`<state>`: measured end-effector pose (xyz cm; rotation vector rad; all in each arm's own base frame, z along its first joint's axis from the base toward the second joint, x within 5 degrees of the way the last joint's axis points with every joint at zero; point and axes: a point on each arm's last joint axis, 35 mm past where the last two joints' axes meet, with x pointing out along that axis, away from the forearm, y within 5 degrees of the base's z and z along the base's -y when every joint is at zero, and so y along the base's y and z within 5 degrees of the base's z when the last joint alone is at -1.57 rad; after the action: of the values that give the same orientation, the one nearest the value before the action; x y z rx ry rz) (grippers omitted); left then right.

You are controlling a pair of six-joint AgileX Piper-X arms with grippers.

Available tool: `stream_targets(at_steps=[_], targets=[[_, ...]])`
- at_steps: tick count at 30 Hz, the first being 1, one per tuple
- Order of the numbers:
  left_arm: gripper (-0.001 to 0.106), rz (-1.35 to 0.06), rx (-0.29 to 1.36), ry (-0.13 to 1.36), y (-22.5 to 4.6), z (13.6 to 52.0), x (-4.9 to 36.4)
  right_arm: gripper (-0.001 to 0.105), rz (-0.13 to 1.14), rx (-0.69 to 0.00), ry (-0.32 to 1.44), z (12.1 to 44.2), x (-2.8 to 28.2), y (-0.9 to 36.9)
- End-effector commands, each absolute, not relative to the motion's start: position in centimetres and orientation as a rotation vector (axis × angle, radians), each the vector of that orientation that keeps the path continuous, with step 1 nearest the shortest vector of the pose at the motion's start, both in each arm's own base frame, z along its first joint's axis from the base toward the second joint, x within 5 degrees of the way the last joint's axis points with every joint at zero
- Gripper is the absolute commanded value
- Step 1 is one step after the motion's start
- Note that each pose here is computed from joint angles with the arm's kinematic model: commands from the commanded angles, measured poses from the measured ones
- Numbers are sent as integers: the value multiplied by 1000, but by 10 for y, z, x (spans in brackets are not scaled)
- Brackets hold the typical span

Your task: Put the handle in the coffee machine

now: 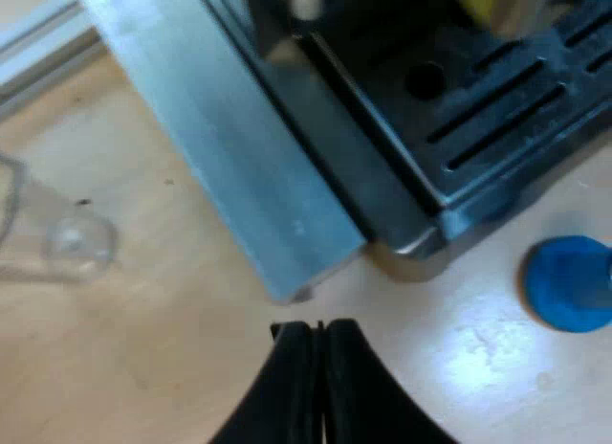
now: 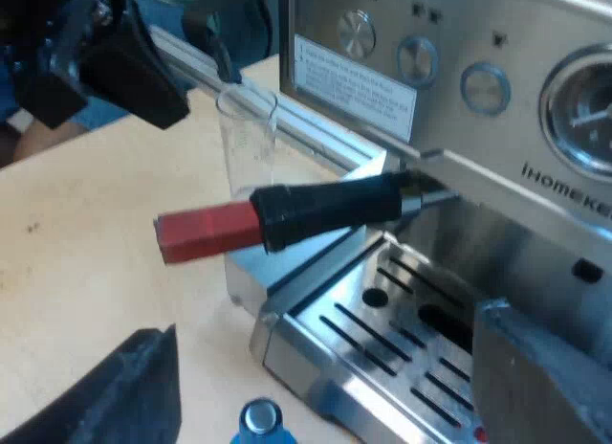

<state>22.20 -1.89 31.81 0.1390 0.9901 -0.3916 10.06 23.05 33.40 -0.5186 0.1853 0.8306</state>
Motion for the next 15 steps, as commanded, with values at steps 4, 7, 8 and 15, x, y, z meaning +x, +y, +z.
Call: stream_targets(at_steps=[4,7,8,15], targets=[[1,-436,178,1013,-46,310,230,66,837,-522,174,337,100,230],[1,-468,196,1022,-55,307,230,66,837,-522,174,337,100,230],[1,-472,197,1023,-56,307,230,66,837,-522,174,337,100,230],[1,-502,206,1047,-64,305,226,66,837,-522,174,337,100,230]])
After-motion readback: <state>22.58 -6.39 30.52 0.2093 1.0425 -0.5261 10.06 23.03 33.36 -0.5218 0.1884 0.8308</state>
